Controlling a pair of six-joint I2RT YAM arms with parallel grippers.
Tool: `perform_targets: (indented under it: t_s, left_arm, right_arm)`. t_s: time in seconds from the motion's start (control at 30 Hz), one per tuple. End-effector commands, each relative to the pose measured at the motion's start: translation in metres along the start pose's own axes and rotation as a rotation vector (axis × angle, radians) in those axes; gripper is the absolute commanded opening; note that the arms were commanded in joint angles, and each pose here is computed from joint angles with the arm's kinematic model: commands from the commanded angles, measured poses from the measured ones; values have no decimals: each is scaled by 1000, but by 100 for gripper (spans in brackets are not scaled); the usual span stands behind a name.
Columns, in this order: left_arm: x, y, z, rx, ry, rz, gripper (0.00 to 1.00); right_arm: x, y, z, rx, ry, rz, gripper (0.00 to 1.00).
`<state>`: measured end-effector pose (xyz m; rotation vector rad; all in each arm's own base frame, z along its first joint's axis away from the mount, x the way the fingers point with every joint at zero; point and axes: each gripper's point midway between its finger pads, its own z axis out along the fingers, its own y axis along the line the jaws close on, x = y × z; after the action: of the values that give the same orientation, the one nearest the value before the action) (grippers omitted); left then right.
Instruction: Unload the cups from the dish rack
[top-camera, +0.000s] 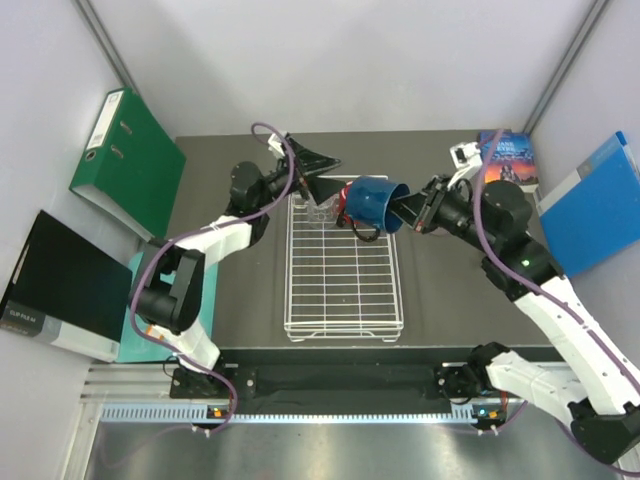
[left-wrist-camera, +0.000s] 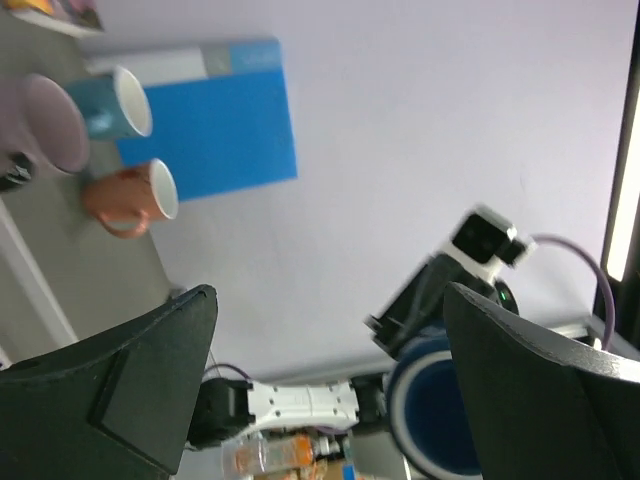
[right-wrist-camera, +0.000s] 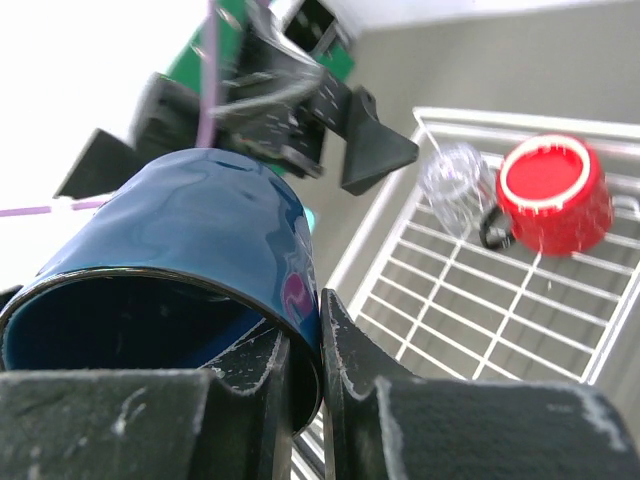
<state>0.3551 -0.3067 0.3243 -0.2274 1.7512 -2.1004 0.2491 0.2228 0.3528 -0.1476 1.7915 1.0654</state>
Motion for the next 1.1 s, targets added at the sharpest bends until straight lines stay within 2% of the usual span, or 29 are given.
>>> perform_targets:
  t_s: [0.0,0.13,0.17,0.23,0.3,0.33,0.37,0.43,0.47,0.63,0.77,0.93,1.07]
  left_arm:
    - [-42,16,-20,-74,-113,44,99]
    - [-62,31,-38,-138,-185,8,99]
    - [-64,25,-40,-137,-204,22,99]
    - [-61,39,-46,-211,-219,23,99]
    - [-59,34,-53,-252,-245,82,99]
    - [-55,46,-59,-315,-254,47,99]
    - [-51,36,-63,-318,-265,69,99]
    - [-46,44,-74,-380,-283,84,99]
    - [-41,34,-79,-390,-296,108,99]
    - [-39,37,-111,-536,-409,195,99]
    - [-42,39,-133,-672,-484,212,99]
    - [-31,52,-148,-766,-485,197,99]
    - [-21,58,-155,-794,-461,192,99]
  right_arm:
    - [-68,59,-39,-131,-214,-54,0]
    - [-75,36,-46,40,-236,11,0]
    - [-75,20,-50,134,-236,34,0]
    - [-71,-2,-53,256,-235,98,0]
    - [-61,-33,-60,423,-220,139,0]
    - [-56,-42,-62,478,-226,194,0]
    - [-47,-63,-70,589,-220,212,0]
    - [-38,-77,-74,679,-204,260,0]
    - [-32,-88,-78,754,-182,265,0]
    - [-27,-108,-82,891,-216,354,0]
    - [-28,-130,-91,1078,-264,404,0]
    - [-27,-145,-77,1122,-278,437,0]
    - [2,-178,-66,1135,-153,444,0]
